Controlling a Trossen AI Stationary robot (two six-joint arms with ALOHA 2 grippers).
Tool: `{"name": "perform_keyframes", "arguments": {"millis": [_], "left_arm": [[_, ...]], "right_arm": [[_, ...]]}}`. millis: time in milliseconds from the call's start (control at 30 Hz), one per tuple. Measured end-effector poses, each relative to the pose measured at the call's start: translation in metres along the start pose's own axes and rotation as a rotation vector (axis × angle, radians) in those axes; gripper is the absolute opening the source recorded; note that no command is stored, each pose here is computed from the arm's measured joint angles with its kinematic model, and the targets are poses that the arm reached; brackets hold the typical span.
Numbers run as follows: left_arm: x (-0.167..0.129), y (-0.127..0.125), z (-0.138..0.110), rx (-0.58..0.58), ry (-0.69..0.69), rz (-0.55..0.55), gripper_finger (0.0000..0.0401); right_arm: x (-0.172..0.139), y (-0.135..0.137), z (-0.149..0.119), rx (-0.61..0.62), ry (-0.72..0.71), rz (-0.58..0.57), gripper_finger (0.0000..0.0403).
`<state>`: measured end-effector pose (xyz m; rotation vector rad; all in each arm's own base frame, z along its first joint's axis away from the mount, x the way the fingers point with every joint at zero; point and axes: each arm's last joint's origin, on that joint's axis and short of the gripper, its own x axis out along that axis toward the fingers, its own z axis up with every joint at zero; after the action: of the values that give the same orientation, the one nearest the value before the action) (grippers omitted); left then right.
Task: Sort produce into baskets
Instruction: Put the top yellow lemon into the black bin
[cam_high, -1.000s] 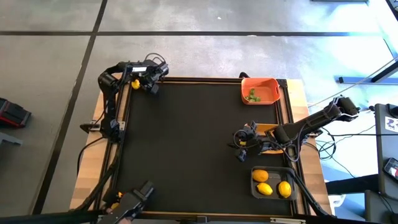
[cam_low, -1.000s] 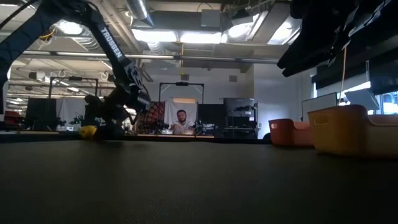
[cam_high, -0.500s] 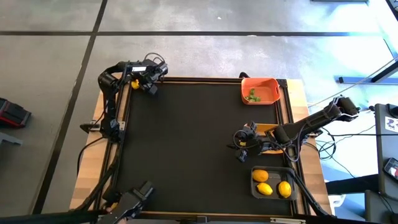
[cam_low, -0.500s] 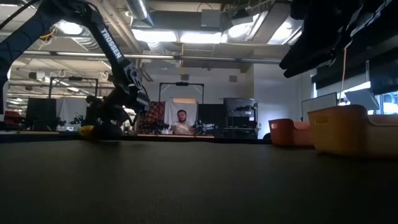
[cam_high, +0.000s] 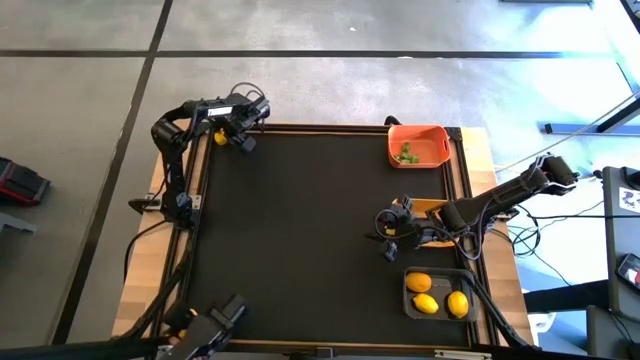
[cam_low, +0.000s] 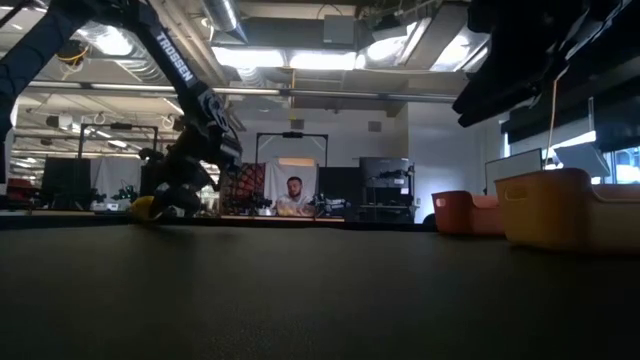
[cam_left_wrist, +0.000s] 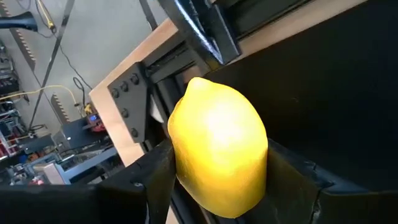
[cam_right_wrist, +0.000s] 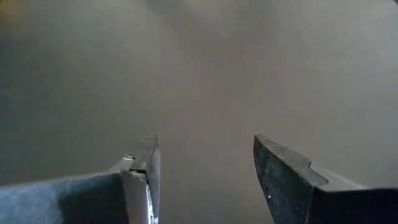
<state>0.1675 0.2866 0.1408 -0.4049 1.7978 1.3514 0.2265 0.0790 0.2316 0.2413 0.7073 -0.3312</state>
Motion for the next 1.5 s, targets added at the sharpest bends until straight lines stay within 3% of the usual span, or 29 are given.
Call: {"name": "perform_keyframes", "arguments": {"millis": [200,567,1033,1367,1500], "left_arm": [[-0.017,-0.010,-0.005,0.041,-0.035,-0.047,0.0208],[-0.080,-0.032,-0.025,0.091,-0.266,-0.091,0.0209],[-0.155,-0.073,-0.077,0.186,-0.543,-0.217,0.0210],[-0.195,-0.117,-0.114,0.282,-0.731,-0.398,0.0210],[-0.209,-0.132,-0.127,0.319,-0.801,-0.479,0.0210]], "right_arm": [[0.000,0.001,-0.001,-0.001,0.032,0.042,0.0189],[0.000,0.002,-0.002,-0.023,0.053,0.065,0.0188],[0.000,0.000,-0.005,-0.038,0.091,0.058,0.0188],[0.000,0.000,-0.005,-0.036,0.100,0.074,0.0189],[0.000,0.002,-0.005,-0.023,0.112,0.100,0.0211]]}}
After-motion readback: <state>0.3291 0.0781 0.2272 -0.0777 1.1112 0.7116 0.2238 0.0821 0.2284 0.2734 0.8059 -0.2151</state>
